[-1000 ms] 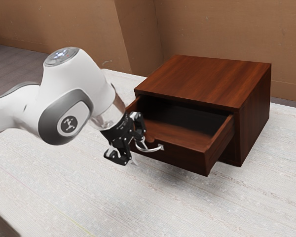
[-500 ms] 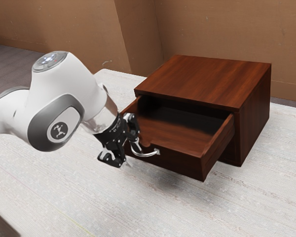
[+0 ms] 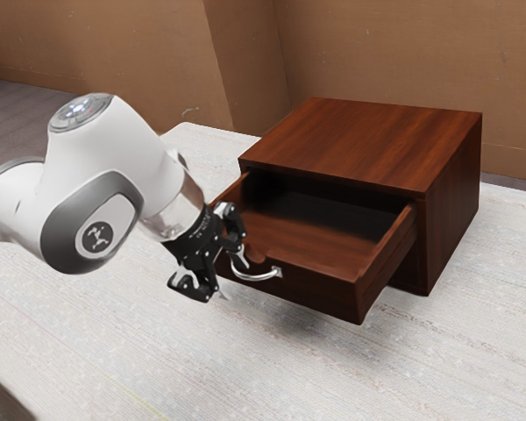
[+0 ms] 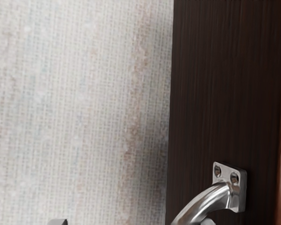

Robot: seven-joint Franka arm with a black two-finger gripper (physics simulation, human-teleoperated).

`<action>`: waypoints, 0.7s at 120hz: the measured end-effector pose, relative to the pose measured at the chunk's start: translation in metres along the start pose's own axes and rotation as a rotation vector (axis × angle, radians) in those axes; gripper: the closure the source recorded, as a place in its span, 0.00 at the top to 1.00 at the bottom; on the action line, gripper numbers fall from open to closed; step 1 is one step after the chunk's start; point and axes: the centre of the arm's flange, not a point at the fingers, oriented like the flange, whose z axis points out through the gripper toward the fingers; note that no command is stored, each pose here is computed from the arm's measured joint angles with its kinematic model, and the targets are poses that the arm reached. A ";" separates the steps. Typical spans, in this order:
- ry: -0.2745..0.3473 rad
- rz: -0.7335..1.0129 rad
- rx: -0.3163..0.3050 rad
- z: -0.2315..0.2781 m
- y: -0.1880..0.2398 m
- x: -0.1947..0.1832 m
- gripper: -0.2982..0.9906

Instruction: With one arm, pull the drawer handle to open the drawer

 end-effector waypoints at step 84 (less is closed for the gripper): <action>0.057 -0.042 0.017 -0.206 0.049 0.023 0.71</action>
